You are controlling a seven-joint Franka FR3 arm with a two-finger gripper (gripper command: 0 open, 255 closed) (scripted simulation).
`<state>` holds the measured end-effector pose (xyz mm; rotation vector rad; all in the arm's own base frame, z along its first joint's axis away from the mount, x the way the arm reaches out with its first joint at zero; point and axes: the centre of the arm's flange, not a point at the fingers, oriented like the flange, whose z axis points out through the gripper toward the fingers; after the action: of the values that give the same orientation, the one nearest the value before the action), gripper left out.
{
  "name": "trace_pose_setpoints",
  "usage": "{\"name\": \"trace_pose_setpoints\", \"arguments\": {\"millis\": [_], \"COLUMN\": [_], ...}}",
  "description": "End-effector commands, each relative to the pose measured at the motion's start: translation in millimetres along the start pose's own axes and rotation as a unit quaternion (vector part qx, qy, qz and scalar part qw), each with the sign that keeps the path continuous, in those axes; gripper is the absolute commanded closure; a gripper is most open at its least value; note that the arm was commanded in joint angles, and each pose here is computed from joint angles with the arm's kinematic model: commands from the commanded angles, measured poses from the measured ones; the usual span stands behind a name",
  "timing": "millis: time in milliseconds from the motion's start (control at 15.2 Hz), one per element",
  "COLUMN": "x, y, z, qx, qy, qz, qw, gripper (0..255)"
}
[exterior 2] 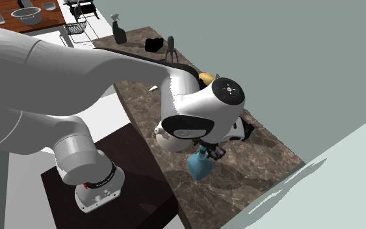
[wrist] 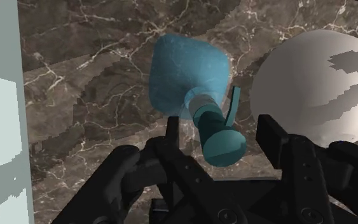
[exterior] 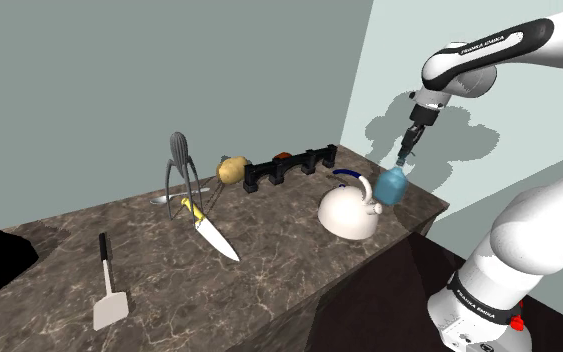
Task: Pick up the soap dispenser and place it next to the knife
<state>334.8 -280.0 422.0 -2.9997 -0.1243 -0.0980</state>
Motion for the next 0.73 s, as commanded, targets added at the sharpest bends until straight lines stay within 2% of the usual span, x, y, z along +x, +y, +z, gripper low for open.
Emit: {"name": "trace_pose_setpoints", "arguments": {"millis": [0,528,660], "x": [0.0,0.0,0.8], "y": [0.0,0.0,-1.4], "z": [0.0,0.1,-10.4], "qx": [0.0,0.0,0.0], "qy": [0.0,0.0,0.0], "qz": [0.0,0.0,0.0], "qw": [1.0,1.0,1.0], "gripper": [255,255,255]}}
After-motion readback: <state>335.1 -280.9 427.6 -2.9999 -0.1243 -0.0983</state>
